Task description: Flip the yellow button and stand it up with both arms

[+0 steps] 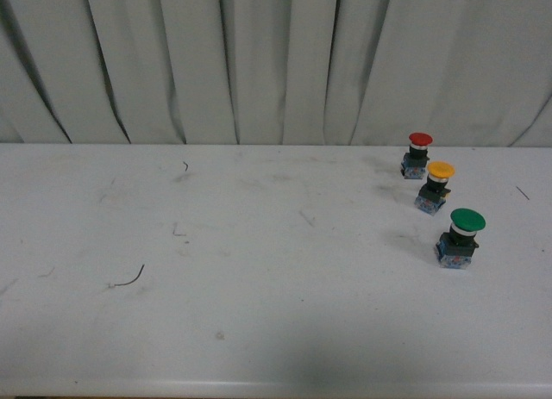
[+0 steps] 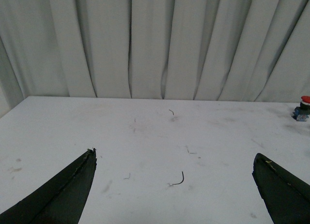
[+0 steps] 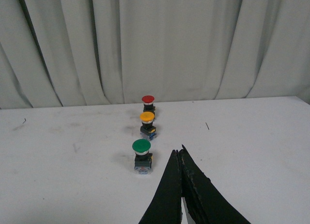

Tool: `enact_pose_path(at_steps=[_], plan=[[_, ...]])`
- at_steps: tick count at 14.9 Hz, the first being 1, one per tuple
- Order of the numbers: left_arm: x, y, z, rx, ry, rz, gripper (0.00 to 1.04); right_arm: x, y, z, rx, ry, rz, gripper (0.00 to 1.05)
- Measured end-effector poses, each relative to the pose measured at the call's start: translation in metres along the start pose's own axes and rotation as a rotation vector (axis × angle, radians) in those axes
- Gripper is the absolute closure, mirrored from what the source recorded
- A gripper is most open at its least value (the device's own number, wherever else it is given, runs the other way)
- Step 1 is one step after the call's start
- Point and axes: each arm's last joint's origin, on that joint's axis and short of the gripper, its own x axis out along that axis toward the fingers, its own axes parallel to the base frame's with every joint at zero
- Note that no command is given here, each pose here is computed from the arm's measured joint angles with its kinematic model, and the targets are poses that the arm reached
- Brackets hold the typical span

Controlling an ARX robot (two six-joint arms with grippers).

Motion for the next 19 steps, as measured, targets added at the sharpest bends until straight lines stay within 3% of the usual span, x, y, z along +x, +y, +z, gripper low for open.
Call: enact_pose_path(at_steps=[6,12,15,19], plan=[[0.0,0.0,0.0,0.0,0.0,0.0,0.07,-0.0107,0.0,-0.003,-0.002,0.011,0.002,1.02],[0.0,0.0,0.0,0.0,0.0,0.0,0.07,-0.0107,0.0,-0.0029,-0.002,0.01,0.002,0.29],[0.0,0.0,0.0,0.0,0.0,0.0,0.07,-0.0107,0.0,-0.0029,-0.001,0.01,0.002,0.05],[0.0,0.0,0.0,0.0,0.0,0.0,0.07,-0.0107,0.0,-0.0029,-0.002,0.01,0.002,0.06]])
